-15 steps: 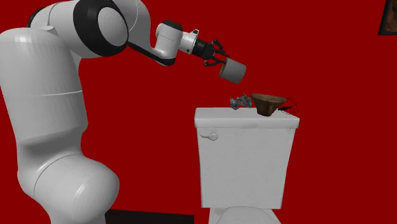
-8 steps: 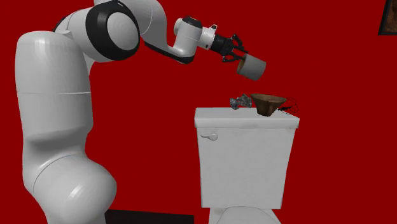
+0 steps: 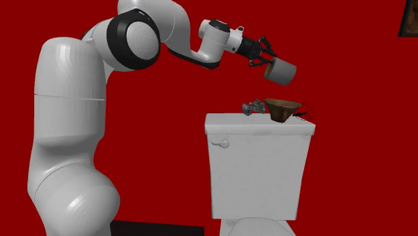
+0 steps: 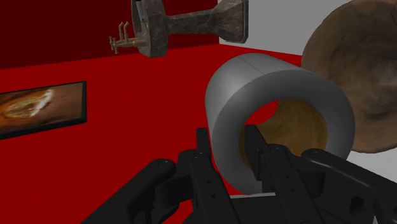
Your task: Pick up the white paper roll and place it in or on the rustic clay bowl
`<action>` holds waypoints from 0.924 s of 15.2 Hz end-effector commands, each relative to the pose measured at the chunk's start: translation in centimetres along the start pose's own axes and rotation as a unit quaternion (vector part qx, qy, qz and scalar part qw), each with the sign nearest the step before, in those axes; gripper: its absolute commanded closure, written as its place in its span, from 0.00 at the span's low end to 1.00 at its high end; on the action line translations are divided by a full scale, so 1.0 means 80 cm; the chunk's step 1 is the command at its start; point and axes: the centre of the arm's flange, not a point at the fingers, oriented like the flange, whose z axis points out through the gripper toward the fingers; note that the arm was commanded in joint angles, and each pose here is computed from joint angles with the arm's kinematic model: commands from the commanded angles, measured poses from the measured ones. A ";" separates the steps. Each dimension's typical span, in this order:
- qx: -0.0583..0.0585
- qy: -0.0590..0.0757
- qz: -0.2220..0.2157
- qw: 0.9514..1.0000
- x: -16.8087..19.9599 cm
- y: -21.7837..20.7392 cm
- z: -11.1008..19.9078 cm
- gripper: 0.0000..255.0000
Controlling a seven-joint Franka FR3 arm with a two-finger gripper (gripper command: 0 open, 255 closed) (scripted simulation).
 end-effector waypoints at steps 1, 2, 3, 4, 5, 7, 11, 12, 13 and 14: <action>0.000 0.001 0.000 1.000 -0.001 -0.011 0.006 1.00; 0.000 0.001 0.000 1.000 -0.001 -0.017 0.009 1.00; 0.000 0.001 0.000 1.000 -0.001 -0.023 0.011 1.00; 0.000 0.001 0.000 1.000 -0.002 -0.029 0.014 1.00; 0.000 0.001 0.000 1.000 -0.002 -0.035 0.016 1.00; 0.000 0.001 0.000 1.000 -0.002 -0.048 0.021 1.00; 0.000 0.001 0.000 1.000 -0.003 -0.072 0.030 1.00; 0.000 0.001 0.000 1.000 -0.003 -0.078 0.033 1.00; 0.000 0.001 0.000 1.000 -0.003 -0.084 0.035 1.00; 0.000 0.001 0.000 1.000 -0.003 -0.091 0.038 1.00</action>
